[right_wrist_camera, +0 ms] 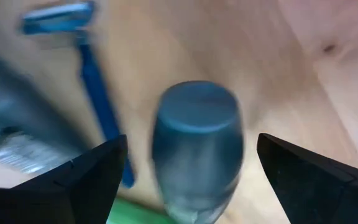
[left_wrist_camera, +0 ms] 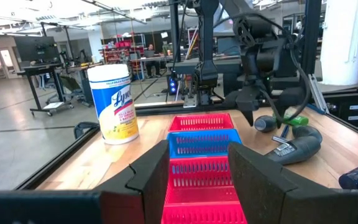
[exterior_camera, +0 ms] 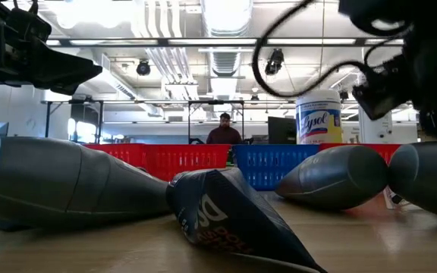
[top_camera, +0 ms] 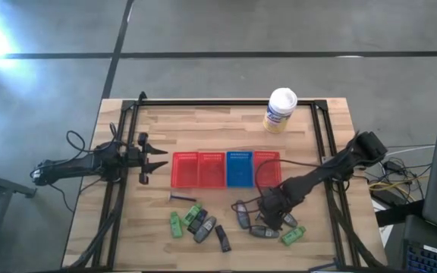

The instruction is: Pick & Place Travel size toiletries

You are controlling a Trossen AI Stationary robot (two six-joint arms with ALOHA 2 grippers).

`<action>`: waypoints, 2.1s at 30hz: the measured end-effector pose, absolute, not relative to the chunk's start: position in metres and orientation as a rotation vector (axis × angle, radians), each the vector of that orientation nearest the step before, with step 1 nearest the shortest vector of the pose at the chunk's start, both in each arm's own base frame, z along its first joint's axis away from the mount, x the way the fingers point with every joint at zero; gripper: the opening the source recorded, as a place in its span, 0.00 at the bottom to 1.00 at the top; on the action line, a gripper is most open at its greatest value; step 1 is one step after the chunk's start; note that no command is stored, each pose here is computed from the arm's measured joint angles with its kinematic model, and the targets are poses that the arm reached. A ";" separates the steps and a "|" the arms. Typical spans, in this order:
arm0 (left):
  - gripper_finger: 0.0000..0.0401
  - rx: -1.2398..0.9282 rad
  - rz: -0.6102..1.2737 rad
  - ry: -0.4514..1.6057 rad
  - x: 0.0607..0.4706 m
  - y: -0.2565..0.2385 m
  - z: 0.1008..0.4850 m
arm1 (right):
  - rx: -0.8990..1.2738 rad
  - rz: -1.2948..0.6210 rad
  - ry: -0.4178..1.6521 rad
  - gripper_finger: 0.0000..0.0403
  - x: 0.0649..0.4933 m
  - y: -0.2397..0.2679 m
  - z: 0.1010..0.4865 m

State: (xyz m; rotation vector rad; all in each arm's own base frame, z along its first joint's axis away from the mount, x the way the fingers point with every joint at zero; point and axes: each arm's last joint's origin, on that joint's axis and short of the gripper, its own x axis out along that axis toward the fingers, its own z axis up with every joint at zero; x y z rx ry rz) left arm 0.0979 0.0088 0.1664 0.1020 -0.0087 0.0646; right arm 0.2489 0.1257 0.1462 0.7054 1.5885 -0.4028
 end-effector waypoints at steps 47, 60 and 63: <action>0.42 0.102 0.065 -0.008 0.098 0.009 0.166 | 1.017 -0.742 0.861 0.45 0.212 0.032 0.257; 0.42 0.102 0.065 -0.009 0.098 0.009 0.166 | 0.945 -0.769 0.961 0.46 0.240 -0.030 0.230; 0.42 0.102 0.065 -0.009 0.098 0.009 0.166 | 0.933 -0.789 1.006 0.47 0.245 -0.033 0.220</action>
